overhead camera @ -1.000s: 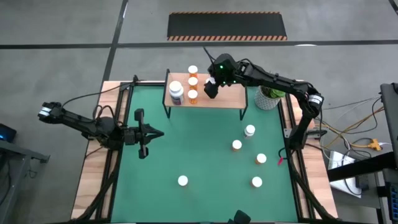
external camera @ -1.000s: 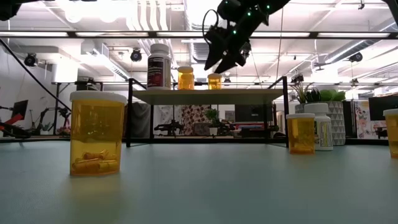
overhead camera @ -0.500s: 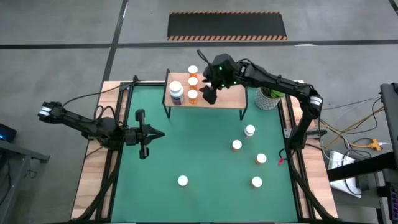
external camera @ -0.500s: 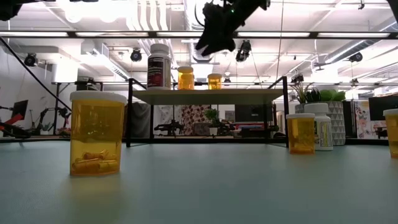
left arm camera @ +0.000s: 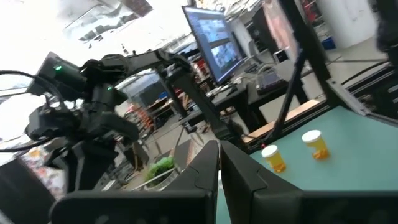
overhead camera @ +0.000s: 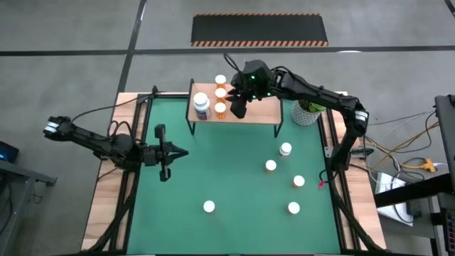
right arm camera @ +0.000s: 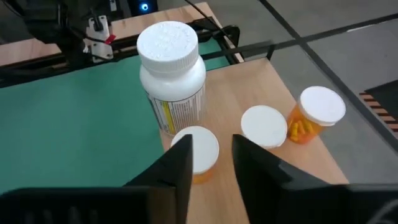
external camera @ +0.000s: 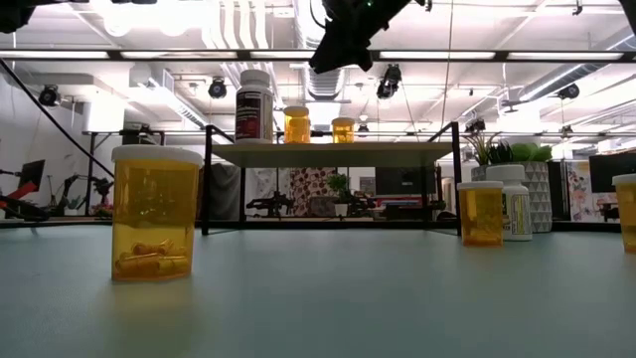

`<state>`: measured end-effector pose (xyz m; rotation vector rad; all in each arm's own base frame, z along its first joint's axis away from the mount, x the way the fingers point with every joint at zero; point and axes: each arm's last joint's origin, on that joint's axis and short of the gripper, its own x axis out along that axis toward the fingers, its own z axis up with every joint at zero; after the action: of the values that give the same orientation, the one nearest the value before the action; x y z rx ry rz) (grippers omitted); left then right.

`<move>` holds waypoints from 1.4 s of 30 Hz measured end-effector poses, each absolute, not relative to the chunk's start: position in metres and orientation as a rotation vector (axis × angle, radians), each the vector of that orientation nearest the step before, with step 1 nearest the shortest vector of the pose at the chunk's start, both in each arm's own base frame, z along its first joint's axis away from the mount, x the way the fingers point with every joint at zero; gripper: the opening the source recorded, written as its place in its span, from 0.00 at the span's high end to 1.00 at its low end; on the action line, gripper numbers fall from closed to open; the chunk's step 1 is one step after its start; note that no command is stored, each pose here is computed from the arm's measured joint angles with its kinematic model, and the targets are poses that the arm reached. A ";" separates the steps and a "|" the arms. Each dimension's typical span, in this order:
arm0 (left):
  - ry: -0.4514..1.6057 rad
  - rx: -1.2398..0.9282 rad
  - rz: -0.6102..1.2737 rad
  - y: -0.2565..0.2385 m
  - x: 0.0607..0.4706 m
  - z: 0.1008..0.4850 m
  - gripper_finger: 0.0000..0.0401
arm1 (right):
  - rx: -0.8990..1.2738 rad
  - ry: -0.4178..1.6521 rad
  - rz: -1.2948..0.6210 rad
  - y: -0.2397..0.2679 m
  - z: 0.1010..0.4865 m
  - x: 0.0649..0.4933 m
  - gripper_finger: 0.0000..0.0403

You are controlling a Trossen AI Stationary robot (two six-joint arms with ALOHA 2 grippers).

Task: Pick and place medicine bottles onto shelf by color
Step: Adjust the orange pill bottle on the shelf

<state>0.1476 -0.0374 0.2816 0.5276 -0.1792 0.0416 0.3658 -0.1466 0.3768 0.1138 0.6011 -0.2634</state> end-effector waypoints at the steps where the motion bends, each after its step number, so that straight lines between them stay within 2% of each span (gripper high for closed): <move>1: -0.176 0.528 0.052 -0.037 0.148 0.282 1.00 | 0.114 0.603 -0.263 -0.147 0.376 0.367 0.76; 8: -0.160 0.525 0.097 -0.036 0.148 0.281 1.00 | 0.105 0.616 -0.272 -0.156 0.362 0.377 0.95; 10: -0.160 0.525 0.097 -0.036 0.148 0.281 1.00 | 0.101 0.616 -0.296 -0.161 0.357 0.380 0.97; 17: -0.160 0.525 0.097 -0.036 0.148 0.281 1.00 | 0.030 0.668 -0.437 -0.179 0.348 0.378 0.98; 32: -0.157 0.530 0.097 -0.036 0.148 0.281 1.00 | 0.024 0.743 -0.453 -0.201 0.311 0.392 0.98; 42: -0.160 0.529 0.098 -0.036 0.147 0.281 1.00 | 0.026 0.739 -0.452 -0.202 0.307 0.396 0.98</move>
<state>0.1474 -0.0356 0.2813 0.5295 -0.1598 0.0982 0.3956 -0.2024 0.3074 0.0255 0.7393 -0.4523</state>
